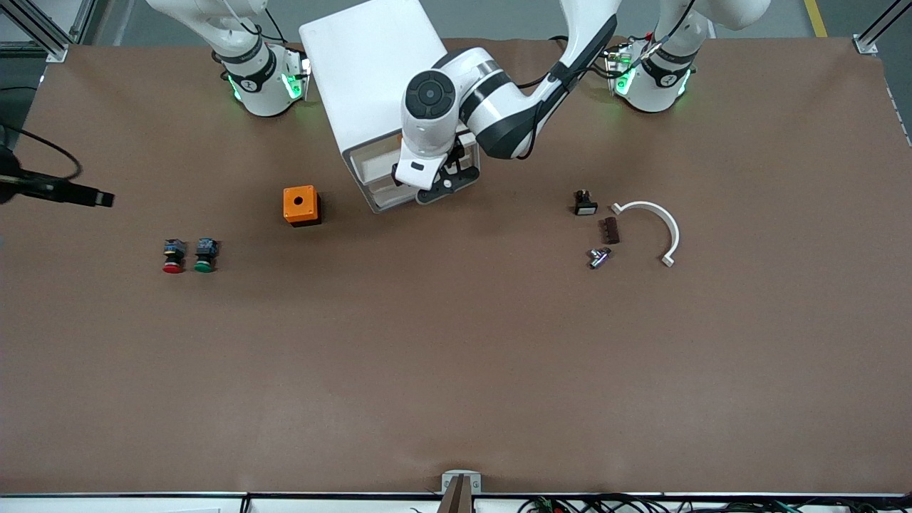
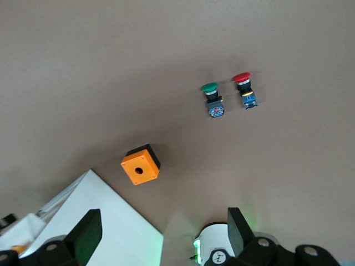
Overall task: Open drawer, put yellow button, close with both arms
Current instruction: 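Push the drawer shut with the left gripper while the right gripper withdraws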
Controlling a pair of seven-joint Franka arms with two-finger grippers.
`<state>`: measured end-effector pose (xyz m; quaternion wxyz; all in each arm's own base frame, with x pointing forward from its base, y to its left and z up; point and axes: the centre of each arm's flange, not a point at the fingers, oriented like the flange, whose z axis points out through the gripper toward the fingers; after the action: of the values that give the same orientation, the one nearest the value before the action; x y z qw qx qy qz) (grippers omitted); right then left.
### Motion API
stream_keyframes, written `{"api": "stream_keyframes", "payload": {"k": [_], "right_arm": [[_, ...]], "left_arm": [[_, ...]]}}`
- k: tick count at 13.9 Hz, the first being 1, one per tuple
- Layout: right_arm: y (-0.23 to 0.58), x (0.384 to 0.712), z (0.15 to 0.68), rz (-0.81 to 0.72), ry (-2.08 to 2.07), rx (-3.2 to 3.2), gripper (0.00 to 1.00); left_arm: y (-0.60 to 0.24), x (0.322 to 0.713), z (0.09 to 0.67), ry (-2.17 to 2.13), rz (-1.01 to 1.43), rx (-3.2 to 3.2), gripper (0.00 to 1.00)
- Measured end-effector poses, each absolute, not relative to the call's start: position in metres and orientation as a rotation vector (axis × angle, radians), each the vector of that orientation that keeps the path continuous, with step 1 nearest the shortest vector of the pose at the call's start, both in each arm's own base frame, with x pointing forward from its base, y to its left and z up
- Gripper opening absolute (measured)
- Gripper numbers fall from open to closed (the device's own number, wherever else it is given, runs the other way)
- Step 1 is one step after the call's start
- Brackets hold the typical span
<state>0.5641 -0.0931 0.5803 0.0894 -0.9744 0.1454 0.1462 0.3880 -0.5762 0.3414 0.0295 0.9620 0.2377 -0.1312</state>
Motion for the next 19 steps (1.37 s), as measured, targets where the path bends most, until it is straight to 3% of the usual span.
{"api": "stream_keyframes", "payload": {"k": [9,13,19], "right_arm": [[-0.021,0.553,0.614,0.401,0.238,-3.094,1.00],[-0.028,0.546,0.620,0.379,0.255,-3.096,1.00],[-0.061,0.514,0.624,0.211,0.106,-3.088,1.00]], "left_arm": [[-0.583,0.378,0.325,0.854,-0.628,2.869,1.00],[-0.583,0.378,0.324,0.869,-0.630,2.867,1.00],[-0.578,0.386,0.324,0.944,-0.634,2.848,1.00]]}}
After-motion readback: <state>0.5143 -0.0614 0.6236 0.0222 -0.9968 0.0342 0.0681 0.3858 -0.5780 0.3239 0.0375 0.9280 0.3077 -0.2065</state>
